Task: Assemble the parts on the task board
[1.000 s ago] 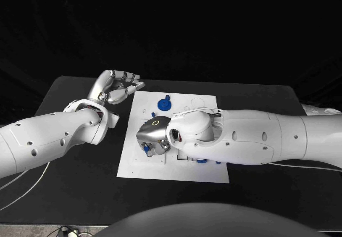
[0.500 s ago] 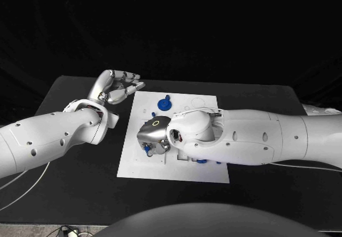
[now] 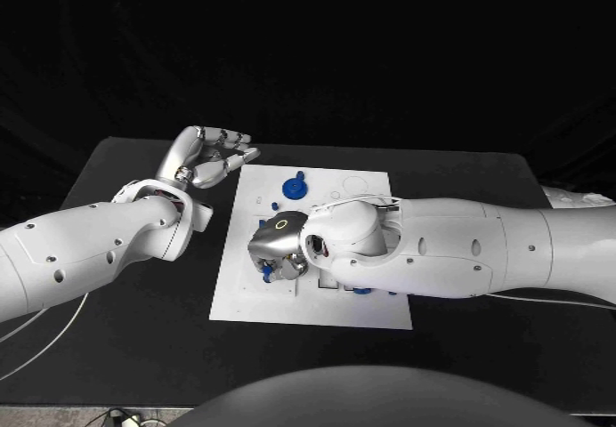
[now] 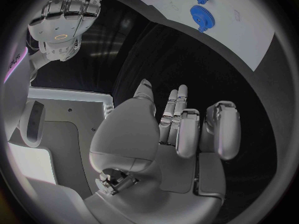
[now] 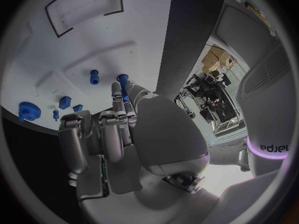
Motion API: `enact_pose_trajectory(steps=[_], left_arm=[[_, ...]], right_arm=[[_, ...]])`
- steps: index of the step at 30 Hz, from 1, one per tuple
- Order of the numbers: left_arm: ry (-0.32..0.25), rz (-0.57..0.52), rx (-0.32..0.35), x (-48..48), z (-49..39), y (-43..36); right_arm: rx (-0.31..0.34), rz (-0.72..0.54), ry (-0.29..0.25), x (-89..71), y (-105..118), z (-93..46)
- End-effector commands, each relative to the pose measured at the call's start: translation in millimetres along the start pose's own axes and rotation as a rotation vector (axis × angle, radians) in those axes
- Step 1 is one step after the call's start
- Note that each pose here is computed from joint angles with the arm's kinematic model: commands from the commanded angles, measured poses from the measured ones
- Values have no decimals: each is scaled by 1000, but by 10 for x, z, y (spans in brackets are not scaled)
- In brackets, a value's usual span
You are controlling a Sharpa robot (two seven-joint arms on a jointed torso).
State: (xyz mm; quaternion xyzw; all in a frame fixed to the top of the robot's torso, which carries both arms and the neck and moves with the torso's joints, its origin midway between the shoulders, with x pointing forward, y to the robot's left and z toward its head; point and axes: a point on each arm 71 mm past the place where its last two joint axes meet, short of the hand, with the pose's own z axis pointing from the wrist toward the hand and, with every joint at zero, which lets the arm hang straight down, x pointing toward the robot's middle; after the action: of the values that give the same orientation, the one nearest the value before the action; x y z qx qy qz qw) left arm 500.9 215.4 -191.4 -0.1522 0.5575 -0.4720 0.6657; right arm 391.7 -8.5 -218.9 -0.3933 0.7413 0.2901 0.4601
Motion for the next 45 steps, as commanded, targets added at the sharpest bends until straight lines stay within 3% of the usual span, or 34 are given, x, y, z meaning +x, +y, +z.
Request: enact_pose_trajectory(steps=[1,15,27,35,40,45], left_arm=[[14,-6,13,20,5,-19],[13,-5,13,19,4,-18],[14,-6,15,23,6,-22],[15,-7,16,26,7,-24],[14,-6,17,26,11,-21],[12,-3,17,26,19,-14]], right_arm=[[-3,-18,27,31,2,-5],[7,-23,42,46,4,-18],[17,-8,-31,7,-9,-47],[1,86,-195,-54,-87,-149],[15,295,-303,-103,-247,-321],[90,587,-380,-161,-537,-601]])
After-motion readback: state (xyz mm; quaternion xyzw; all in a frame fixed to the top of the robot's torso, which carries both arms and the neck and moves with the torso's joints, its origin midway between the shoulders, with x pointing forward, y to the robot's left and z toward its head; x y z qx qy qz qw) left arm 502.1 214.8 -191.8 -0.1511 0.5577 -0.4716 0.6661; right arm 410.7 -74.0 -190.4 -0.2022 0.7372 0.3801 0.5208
